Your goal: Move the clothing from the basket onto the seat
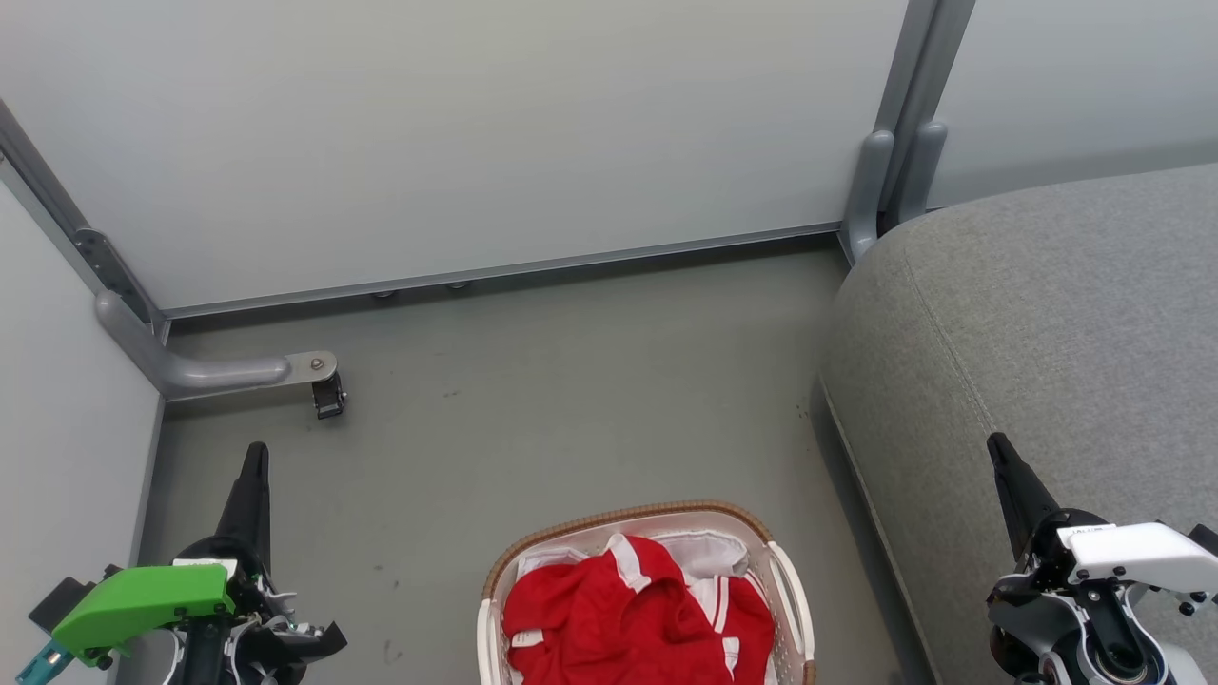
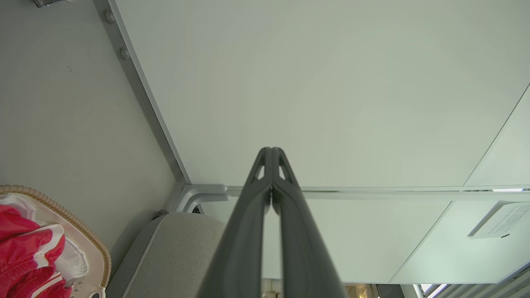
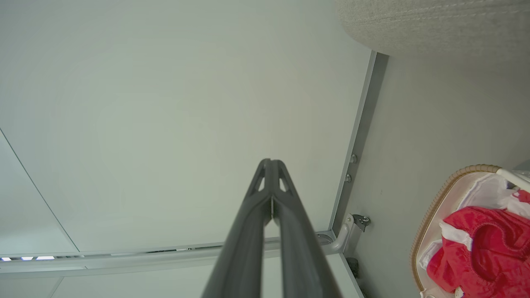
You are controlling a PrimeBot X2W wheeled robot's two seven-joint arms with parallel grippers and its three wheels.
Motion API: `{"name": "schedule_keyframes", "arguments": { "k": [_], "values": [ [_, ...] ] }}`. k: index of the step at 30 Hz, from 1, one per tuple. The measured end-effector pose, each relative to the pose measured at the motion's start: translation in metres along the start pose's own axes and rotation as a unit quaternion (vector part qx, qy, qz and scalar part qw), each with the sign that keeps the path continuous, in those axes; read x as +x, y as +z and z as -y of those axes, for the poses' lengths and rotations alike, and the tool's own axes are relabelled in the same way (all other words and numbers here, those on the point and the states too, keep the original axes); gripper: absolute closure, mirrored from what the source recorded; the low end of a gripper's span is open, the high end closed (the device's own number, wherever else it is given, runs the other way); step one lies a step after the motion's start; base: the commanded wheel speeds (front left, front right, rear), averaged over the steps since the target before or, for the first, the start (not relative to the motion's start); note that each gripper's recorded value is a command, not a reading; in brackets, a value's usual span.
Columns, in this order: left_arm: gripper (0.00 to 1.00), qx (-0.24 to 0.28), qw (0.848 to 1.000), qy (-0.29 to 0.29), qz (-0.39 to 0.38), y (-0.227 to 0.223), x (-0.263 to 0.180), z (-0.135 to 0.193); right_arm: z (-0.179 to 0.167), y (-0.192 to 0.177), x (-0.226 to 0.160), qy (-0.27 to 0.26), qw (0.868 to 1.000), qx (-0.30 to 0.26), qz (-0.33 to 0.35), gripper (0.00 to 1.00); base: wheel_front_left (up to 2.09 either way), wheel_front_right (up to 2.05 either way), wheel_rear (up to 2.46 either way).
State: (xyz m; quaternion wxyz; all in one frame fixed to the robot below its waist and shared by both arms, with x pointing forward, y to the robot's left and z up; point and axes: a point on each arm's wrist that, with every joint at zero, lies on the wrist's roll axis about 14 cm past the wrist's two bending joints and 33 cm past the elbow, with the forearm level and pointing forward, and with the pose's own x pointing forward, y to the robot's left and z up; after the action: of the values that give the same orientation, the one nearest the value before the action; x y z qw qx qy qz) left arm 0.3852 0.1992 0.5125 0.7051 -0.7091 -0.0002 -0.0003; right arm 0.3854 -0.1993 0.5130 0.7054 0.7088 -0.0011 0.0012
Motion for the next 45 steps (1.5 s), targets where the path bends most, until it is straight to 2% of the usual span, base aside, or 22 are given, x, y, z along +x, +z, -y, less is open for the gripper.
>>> {"name": "schedule_keyframes", "arguments": {
  "k": [45],
  "values": [
    [1.0,0.0,1.0,0.0,0.0,0.0,0.0,0.0,0.0,0.0001,0.0,0.0,1.0,0.0,0.0,1.0,0.0,0.0,0.0]
  ]
}}
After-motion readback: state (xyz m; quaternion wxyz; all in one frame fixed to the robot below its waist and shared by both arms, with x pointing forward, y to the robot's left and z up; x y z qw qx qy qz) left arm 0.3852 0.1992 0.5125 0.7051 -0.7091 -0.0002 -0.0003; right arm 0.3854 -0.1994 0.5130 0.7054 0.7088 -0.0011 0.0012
